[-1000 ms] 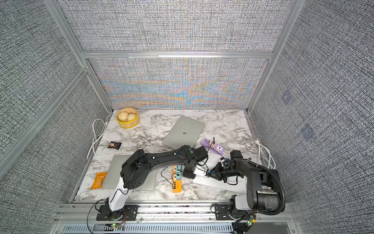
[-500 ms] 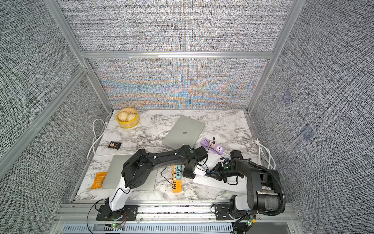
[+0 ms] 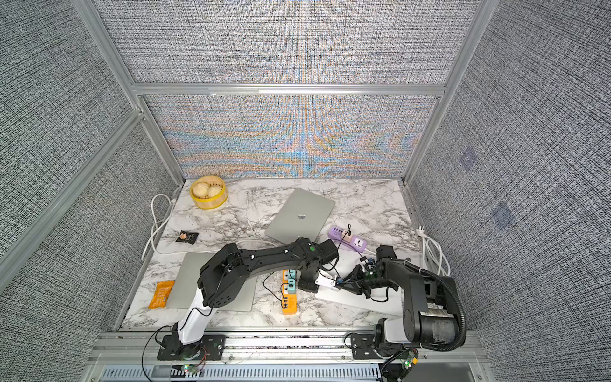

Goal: Unplug the laptop charger
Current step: Remove the charging cable from the laptop.

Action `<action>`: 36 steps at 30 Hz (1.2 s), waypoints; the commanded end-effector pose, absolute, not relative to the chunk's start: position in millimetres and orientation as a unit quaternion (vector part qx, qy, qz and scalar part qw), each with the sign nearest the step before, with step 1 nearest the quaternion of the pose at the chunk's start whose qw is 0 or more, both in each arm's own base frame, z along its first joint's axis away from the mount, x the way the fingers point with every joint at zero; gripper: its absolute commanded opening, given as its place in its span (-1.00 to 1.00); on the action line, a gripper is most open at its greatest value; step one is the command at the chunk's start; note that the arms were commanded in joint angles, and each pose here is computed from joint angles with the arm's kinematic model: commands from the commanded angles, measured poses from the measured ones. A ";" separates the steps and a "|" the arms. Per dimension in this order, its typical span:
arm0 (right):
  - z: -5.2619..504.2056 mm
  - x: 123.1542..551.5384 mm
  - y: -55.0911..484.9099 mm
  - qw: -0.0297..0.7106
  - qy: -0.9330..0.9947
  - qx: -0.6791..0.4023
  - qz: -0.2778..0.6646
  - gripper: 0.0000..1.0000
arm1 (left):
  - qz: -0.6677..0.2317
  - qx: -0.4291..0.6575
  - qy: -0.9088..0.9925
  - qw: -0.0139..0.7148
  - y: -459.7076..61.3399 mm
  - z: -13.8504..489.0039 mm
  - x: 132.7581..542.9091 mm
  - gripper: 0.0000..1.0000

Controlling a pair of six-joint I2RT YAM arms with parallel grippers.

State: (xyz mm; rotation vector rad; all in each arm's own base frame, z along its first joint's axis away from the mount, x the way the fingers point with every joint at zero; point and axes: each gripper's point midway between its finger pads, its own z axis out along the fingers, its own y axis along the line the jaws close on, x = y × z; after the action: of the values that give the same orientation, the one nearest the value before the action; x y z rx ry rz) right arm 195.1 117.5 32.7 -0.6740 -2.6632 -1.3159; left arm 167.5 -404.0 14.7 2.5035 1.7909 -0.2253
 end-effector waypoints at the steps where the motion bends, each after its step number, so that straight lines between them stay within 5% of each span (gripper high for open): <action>1: 31.8 193.3 117.4 0.052 -0.874 -0.222 -0.430 -0.65 | -0.063 0.817 0.573 0.012 -395.8 15.8 166.6 -0.94; 18: 29.3 194.6 114.5 0.053 -0.876 -0.228 -0.422 -0.68 | -0.061 0.819 0.569 0.024 -394.5 28.7 172.2 -1.00; 27: 43.6 202.0 113.0 0.032 -0.879 -0.220 -0.423 -0.62 | -0.068 0.813 0.577 0.043 -404.4 47.1 175.7 -0.36; 36: 70.0 210.7 97.4 -0.023 -0.904 -0.209 -0.373 -0.52 | -0.099 0.801 0.583 0.092 -421.5 87.7 176.4 -0.27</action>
State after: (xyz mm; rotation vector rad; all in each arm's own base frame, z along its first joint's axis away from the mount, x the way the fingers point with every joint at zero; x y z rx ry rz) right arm 216.2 104.7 68.9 -0.6437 -2.8494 -1.2884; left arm 179.9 -416.7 72.0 2.4144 1.7332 -0.2367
